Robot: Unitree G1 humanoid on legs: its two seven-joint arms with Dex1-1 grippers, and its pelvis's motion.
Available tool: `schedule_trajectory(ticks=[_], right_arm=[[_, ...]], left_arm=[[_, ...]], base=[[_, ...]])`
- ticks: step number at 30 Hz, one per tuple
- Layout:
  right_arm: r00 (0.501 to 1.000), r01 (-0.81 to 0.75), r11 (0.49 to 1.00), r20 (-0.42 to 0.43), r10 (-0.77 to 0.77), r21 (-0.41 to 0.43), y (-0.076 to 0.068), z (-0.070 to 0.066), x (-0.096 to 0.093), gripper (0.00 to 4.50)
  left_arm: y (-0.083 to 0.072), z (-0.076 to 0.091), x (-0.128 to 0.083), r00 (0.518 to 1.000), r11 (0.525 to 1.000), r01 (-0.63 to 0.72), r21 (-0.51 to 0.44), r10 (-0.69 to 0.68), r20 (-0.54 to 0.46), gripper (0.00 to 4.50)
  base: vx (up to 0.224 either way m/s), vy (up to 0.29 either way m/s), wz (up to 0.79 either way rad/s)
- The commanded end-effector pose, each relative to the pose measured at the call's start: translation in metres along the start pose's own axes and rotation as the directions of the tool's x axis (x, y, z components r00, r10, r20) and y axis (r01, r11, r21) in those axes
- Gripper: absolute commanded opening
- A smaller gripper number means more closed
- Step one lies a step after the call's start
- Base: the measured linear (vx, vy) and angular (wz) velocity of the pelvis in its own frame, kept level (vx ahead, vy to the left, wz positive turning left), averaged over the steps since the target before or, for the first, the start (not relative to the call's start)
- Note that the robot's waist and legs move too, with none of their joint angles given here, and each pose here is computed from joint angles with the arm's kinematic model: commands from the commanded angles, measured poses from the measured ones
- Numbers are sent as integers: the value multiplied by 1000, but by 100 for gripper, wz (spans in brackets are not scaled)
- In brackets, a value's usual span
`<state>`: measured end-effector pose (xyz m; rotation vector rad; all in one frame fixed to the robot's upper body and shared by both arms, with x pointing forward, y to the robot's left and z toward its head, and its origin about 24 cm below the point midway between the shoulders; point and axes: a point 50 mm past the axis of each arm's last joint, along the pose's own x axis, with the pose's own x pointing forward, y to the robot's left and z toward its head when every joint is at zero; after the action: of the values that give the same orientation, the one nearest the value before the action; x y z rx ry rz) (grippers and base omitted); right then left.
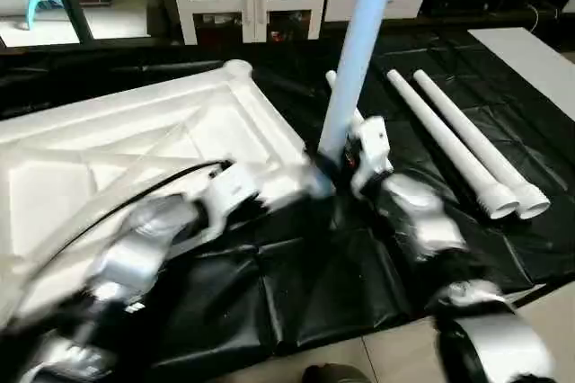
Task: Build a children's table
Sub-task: Rotate leg to tighten
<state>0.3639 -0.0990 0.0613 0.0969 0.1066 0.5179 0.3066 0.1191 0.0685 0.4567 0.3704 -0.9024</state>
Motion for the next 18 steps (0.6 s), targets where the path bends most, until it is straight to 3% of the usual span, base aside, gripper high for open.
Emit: schedule_trajectory(ticks=[1,3,5,7,8,10,11,13,16,18], right_arm=[[983,104,988,-163,-85,110,10,-37,-3,197],[987,60,986,-158,-35,155,40,-41,7,196],[990,30,988,-141,-8,152,45,-38,9,196],[995,-61,986,-70,73,154,45,-27,10,196],[993,-111,983,-34,117,144,41,-21,9,196],[976,-219,974,7,219,65,29,-9,3,252],[971,-239,970,12,239,41,26,-6,1,252],[958,-286,958,20,285,13,18,-2,-4,278],[914,-405,913,9,406,-49,-10,13,-22,303],[888,-460,885,-19,460,-72,-18,15,-30,323]], left_arm=[[-17,-1,23,999,998,16,-64,-18,-34,0],[-26,12,39,1000,995,11,-100,-13,-25,0],[-27,13,39,1000,996,19,-92,-21,-22,0],[-25,11,32,999,996,31,-78,-32,-13,0],[-23,9,28,999,997,41,-59,-41,2,0],[-20,-2,13,996,995,87,-46,-87,4,0],[-20,-5,10,995,994,102,-38,-102,5,0],[-20,-10,1,990,990,142,-9,-142,13,0],[-22,-27,-29,967,966,256,37,-256,2,0],[-21,-33,-39,961,960,276,41,-275,-13,0]], base=[[0,0,0],[0,0,0],[0,0,0],[0,0,0],[0,0,0],[0,0,0],[0,0,0],[0,0,0],[0,0,0],[0,0,0]])
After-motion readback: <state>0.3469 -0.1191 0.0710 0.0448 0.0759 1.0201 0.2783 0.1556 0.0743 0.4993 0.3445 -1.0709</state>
